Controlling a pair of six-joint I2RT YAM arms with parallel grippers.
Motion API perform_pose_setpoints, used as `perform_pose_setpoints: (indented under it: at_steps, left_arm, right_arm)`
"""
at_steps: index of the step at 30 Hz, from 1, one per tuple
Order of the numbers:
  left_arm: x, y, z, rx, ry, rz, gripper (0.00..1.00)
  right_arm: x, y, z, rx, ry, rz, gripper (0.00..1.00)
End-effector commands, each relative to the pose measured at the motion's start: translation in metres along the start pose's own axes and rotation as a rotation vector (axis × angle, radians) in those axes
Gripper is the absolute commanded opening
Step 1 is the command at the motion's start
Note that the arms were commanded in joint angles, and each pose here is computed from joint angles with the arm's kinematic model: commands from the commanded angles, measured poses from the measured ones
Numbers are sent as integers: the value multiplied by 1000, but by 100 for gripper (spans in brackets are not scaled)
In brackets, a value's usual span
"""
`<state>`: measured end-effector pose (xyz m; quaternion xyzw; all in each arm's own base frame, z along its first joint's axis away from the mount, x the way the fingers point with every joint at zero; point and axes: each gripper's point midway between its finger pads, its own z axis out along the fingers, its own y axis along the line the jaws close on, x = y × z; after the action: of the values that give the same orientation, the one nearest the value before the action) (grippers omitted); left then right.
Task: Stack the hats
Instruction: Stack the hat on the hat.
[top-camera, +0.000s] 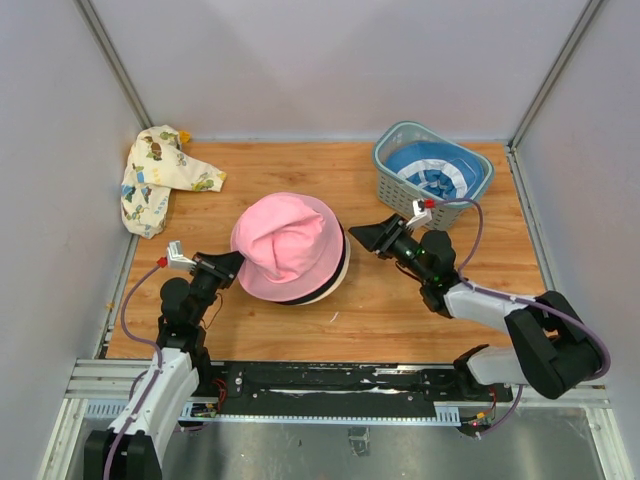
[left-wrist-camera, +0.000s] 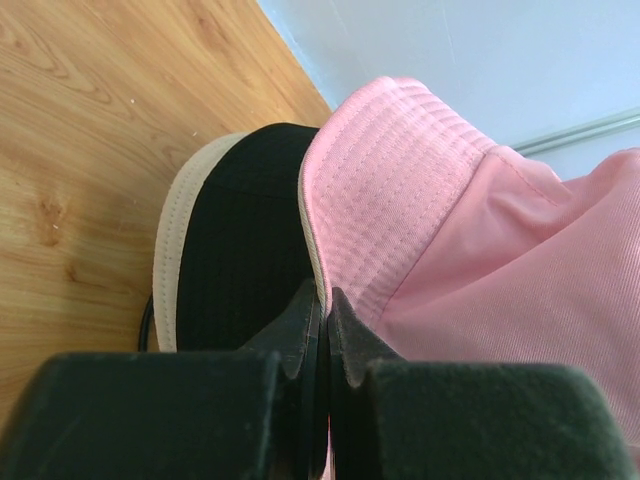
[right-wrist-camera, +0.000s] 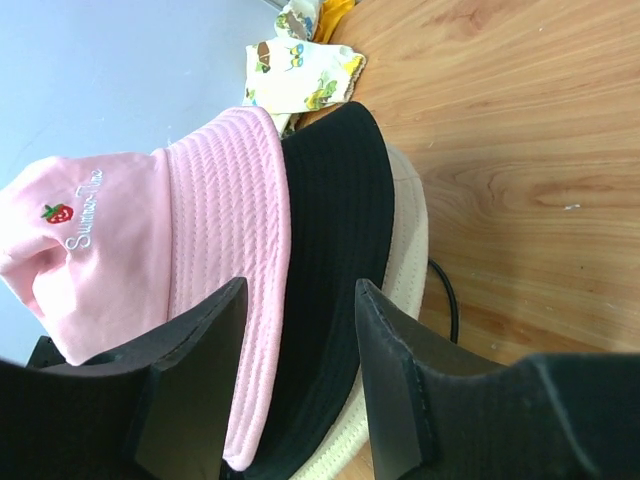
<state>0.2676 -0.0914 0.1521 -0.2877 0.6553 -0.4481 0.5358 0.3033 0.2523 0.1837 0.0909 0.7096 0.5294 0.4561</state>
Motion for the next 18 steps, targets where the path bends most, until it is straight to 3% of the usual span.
perform_pose_setpoints:
  at_steps: [1,18]
  left_arm:
    - [13,19,-6,-26,32,18,5]
    - [13,-8,-3,44,65,48,4]
  right_arm:
    - [-13,5,10,-8,-5,-28,49]
    - [-7,25,41,-225,40,126,53]
